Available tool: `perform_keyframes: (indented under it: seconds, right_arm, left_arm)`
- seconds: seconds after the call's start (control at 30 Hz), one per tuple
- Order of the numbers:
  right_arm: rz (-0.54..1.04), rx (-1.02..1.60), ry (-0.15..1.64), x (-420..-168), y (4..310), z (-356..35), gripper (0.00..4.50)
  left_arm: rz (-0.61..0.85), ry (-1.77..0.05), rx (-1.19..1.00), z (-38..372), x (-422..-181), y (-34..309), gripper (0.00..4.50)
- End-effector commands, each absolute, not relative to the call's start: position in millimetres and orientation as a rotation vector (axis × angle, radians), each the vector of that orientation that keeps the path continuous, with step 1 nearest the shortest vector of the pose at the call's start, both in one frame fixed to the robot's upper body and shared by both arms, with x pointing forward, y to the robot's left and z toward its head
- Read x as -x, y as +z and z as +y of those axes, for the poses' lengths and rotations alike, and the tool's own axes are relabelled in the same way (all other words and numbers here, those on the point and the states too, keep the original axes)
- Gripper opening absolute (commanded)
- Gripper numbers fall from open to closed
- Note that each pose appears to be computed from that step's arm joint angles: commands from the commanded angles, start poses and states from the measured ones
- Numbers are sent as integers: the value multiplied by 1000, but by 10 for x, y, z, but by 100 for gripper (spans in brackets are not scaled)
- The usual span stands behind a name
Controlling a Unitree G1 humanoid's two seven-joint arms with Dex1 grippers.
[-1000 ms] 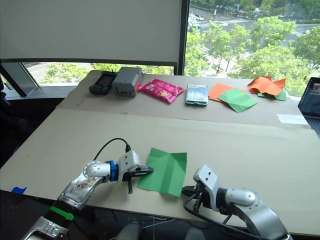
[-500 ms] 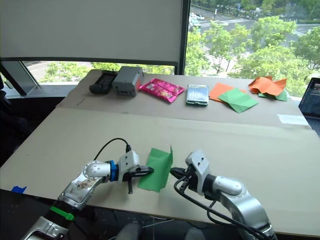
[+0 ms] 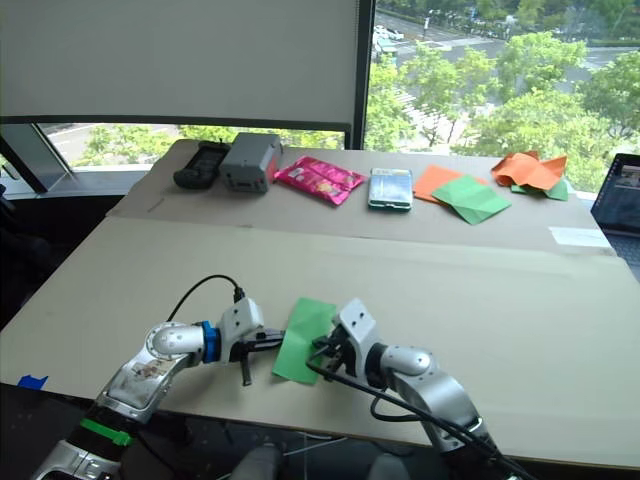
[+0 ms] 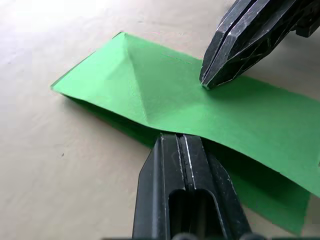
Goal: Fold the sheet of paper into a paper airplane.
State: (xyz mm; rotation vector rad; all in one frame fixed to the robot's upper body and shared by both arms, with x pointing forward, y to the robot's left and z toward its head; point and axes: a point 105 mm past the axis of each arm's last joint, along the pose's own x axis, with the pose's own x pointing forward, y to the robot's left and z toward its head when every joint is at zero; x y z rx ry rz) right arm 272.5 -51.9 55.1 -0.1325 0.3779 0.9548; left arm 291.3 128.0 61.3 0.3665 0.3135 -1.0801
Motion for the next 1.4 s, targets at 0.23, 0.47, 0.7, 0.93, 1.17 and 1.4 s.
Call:
perform_keyframes:
  seconds: [0.23,0.47,0.7,0.93,1.17,1.4]
  right_arm:
    - [443,147,957,-2681,422,-534,4]
    - [432,154,953,-2697,449,-540,4]
    - [377,167,938,-2770,562,-599,4]
    - [390,220,824,-3121,511,-787,4]
    - [393,224,792,-3271,504,-859,4]
    - [378,218,802,-3379,507,-775,4]
  left_arm:
    - [165,-1142,-145,1130,-2916,1204,0]
    - [283,-1214,-169,968,-2842,749,0]
    - [380,-1257,-350,1041,-2750,378,0]
    - [387,-1279,-393,1031,-2696,324,0]
    - [394,-1285,-408,1026,-2652,284,0]
    - [392,-1278,-410,1030,-2641,276,0]
